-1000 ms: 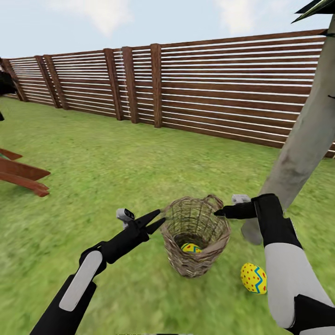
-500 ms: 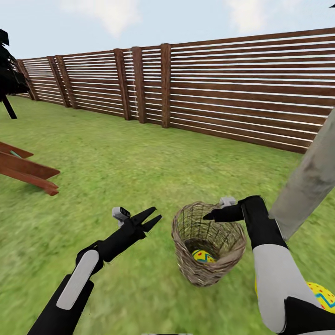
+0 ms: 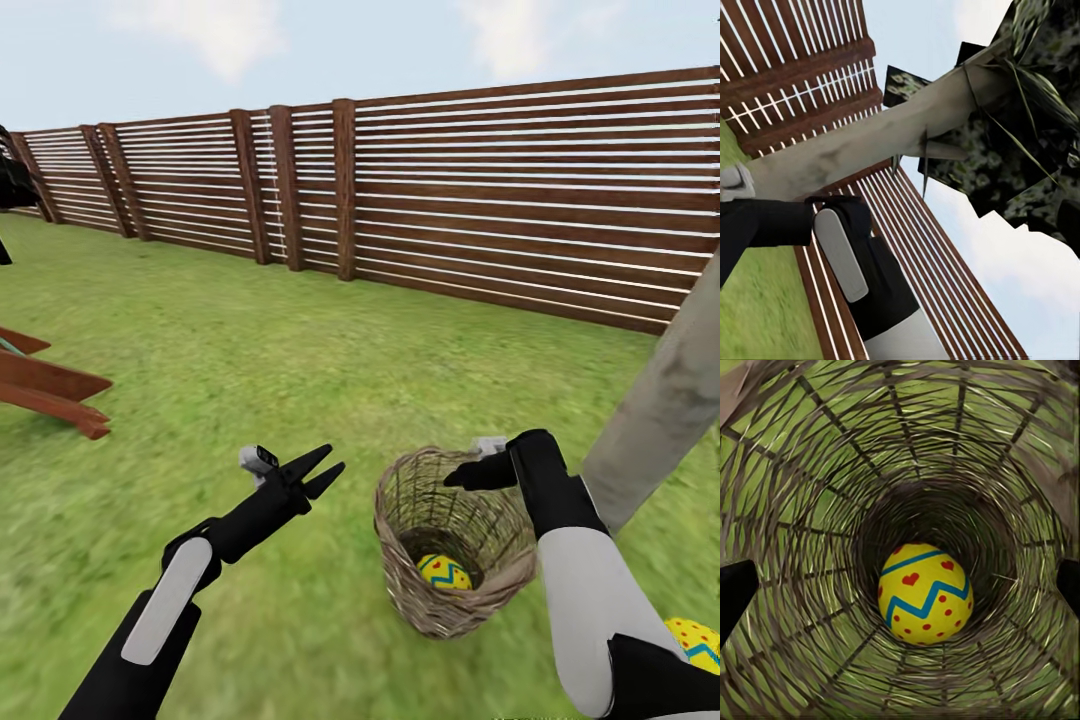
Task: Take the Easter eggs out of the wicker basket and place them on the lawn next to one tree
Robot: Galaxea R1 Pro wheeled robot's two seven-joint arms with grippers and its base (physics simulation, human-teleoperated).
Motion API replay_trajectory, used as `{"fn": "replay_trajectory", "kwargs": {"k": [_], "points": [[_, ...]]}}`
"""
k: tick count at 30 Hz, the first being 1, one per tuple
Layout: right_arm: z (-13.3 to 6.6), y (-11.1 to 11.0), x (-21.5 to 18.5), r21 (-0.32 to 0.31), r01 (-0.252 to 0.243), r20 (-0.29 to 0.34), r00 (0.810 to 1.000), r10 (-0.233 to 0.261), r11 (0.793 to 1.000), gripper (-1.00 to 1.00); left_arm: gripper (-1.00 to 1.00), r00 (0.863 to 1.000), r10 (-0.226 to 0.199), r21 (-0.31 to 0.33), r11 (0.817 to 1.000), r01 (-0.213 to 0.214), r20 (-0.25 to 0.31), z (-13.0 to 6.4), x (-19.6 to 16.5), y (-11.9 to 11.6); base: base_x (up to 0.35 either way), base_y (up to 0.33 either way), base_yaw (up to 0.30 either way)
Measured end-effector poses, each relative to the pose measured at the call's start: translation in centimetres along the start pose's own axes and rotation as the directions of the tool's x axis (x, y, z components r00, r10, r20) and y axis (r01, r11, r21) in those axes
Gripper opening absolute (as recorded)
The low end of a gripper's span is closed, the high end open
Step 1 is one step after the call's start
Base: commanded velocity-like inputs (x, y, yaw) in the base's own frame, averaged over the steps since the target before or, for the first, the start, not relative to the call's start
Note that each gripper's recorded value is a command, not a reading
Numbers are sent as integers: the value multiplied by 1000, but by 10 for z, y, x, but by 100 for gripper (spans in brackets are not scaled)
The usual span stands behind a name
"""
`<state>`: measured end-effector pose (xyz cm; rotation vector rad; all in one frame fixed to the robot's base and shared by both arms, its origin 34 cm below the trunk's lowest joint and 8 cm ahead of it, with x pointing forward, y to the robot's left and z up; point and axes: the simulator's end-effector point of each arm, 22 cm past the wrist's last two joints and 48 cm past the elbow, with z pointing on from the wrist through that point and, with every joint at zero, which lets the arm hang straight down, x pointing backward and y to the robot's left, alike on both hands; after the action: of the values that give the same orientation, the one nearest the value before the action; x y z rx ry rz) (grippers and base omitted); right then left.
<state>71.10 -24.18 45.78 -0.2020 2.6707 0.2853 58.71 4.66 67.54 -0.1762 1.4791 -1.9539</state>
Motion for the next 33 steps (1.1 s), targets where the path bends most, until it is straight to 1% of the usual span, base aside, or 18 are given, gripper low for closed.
{"fn": "replay_trajectory", "kwargs": {"k": [3, 9, 14, 17, 18, 19, 23, 27, 28, 31, 33], "points": [[-1, 0, 0, 4, 1, 0, 1000, -1, 1000, 100, 100, 1000, 3, 3, 1000, -3, -1, 0, 0, -2, 15, 19, -188], [9, -4, 17, 29, -2, -50, 999, 3, 1000, 100, 100, 1000, 8, 7, 1000, -8, -2, 1, 0, -6, 138, 204, -182], [19, 0, 33, 17, -6, -95, 995, 7, 1000, 100, 100, 1000, 11, 9, 1000, -10, -3, 1, 0, -8, 171, 267, -160], [27, 4, 47, 5, -9, -133, 991, 9, 1000, 100, 100, 1000, 11, 10, 1000, -11, -3, 1, 0, -8, 172, 272, -131], [31, 3, 52, 12, -8, -147, 989, 10, 1000, 100, 100, 1000, 11, 10, 1000, -11, -3, 1, 0, -9, 173, 273, -90], [32, -2, 56, 35, -5, -155, 988, 10, 999, 100, 100, 1000, 11, 10, 1000, -11, -3, 1, 0, -9, 180, 268, -69], [35, -16, 60, 102, 2, -165, 986, 15, 995, 100, 100, 1000, 12, 10, 1000, -12, -2, 1, 0, -9, 152, 177, -26], [43, -19, 76, 118, 11, -202, 979, 13, 993, 100, 100, 1000, 12, 10, 1000, -12, -2, 1, 0, -8, 35, 38, -5], [43, -19, 76, 121, 13, -203, 979, 11, 993, 100, 100, 1000, 12, 10, 1000, -12, -2, 1, 0, -8, 7, 8, -1], [46, -30, 76, 167, 38, -194, 981, -5, 985, 100, 100, 1000, 13, 9, 1000, -13, -2, 1, 0, -8, 2, 2, 0], [48, -30, 79, 171, 47, -197, 980, -13, 984, 100, 100, 1000, 13, 9, 1000, -13, -2, 1, 0, -8, 0, 0, 0]]}}
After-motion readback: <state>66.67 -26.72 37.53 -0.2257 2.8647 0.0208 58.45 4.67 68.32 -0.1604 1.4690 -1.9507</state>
